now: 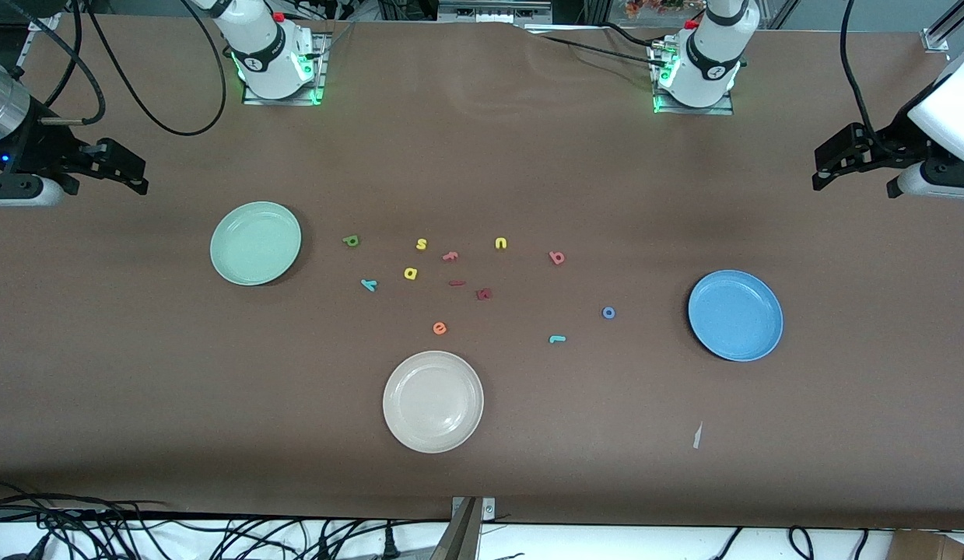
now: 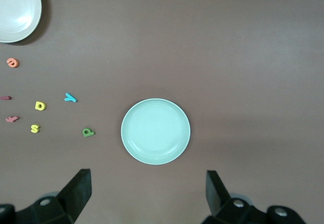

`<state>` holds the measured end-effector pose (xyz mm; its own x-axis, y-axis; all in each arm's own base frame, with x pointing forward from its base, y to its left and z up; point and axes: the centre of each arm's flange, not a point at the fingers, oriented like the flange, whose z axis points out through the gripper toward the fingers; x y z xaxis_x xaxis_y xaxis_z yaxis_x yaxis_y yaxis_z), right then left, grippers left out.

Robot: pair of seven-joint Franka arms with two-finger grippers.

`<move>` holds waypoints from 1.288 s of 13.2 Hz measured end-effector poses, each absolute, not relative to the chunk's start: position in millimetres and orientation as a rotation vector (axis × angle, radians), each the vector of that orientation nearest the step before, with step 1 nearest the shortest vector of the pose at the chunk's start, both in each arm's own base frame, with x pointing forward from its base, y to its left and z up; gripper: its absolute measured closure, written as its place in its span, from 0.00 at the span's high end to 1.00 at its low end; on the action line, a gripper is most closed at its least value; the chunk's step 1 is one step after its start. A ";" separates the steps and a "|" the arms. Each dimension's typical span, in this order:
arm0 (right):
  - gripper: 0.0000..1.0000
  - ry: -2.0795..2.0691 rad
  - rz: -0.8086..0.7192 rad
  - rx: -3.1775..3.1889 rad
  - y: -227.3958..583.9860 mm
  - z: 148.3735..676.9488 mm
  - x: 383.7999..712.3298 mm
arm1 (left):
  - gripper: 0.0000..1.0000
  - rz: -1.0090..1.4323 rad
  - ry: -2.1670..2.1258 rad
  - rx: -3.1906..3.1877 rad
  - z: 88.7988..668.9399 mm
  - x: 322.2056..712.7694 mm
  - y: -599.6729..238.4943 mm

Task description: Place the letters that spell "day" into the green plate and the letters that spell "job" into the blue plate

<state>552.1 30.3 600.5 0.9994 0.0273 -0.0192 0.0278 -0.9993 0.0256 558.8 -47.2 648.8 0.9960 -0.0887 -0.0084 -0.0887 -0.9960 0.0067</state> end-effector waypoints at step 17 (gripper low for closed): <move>1.00 0.042 -0.030 3.115 30.0 600.4 552.1 | 1.00 -0.035 -0.135 3.133 647.6 557.5 -45.7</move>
